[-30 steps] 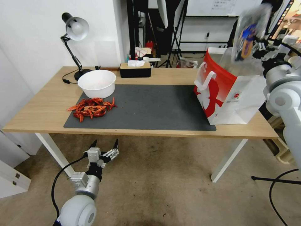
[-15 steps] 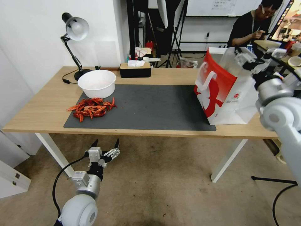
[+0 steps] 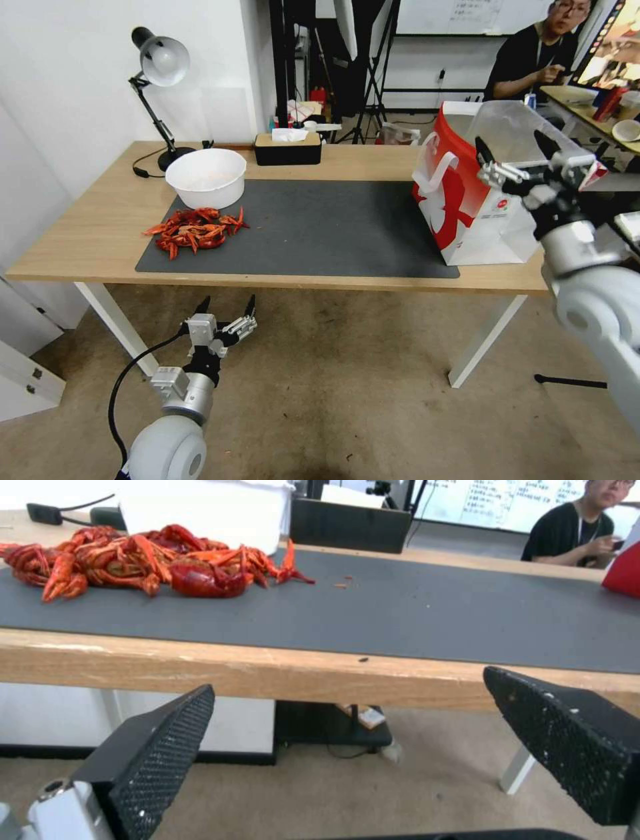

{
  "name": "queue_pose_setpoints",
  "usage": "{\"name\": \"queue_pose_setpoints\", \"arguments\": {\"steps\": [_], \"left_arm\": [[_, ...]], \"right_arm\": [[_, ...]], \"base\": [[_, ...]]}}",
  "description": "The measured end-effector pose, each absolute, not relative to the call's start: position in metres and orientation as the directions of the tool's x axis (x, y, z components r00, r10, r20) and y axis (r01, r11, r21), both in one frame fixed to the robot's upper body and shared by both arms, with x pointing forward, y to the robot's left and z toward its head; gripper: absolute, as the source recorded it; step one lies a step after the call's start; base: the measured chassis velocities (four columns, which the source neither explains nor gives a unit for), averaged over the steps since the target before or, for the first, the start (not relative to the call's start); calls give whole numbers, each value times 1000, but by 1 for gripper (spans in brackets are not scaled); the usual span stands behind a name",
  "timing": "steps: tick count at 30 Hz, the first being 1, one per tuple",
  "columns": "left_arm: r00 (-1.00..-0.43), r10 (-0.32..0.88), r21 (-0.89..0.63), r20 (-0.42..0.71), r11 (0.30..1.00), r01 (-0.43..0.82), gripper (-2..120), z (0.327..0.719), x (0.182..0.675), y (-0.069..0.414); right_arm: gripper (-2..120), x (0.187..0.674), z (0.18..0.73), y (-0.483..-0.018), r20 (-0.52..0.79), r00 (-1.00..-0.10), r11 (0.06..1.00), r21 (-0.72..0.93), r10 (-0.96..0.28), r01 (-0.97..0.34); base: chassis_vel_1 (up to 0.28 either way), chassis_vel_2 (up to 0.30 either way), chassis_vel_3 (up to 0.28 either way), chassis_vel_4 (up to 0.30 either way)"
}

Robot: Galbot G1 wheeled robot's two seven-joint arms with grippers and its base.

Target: Close the takeout container lid, then place the container into the takeout bag.

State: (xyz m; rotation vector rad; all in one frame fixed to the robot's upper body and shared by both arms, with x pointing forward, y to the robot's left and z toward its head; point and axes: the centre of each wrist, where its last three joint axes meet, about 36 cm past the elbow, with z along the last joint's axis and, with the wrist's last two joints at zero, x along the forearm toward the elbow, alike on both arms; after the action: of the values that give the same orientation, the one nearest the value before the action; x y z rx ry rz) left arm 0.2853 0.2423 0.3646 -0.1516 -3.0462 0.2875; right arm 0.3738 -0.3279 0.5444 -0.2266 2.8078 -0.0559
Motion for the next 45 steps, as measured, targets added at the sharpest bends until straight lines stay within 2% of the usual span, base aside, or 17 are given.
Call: {"name": "queue_pose_setpoints", "arguments": {"steps": [8, 10, 14, 20, 45], "left_arm": [[-995, 93, -198, 40, 977, 83, 100, 364, 286, 243], [-996, 83, -193, 31, 978, 75, 100, 360, 285, 243], [-997, 74, -186, 26, 980, 68, 100, 356, 284, 244], [-997, 70, -179, 10, 981, 67, 100, 353, 286, 243], [-997, 74, -173, 11, 982, 71, 100, 350, 281, 244]], "right_arm": [[100, 329, 485, -314, -265, -958, 994, -45, -110, -102], [100, 298, 445, -305, -219, -973, 997, -42, -70, -62], [100, 266, 404, -293, -160, -986, 999, -23, -52, -49], [100, 244, 366, -277, -110, -993, 999, 7, -41, -42], [100, 247, 361, -275, -106, -993, 998, 29, -45, -49]], "base": [[0, 0, 0, 0], [0, 0, 0, 0], [0, 0, 0, 0], [0, 0, 0, 0], [0, 0, 0, 0]]}}
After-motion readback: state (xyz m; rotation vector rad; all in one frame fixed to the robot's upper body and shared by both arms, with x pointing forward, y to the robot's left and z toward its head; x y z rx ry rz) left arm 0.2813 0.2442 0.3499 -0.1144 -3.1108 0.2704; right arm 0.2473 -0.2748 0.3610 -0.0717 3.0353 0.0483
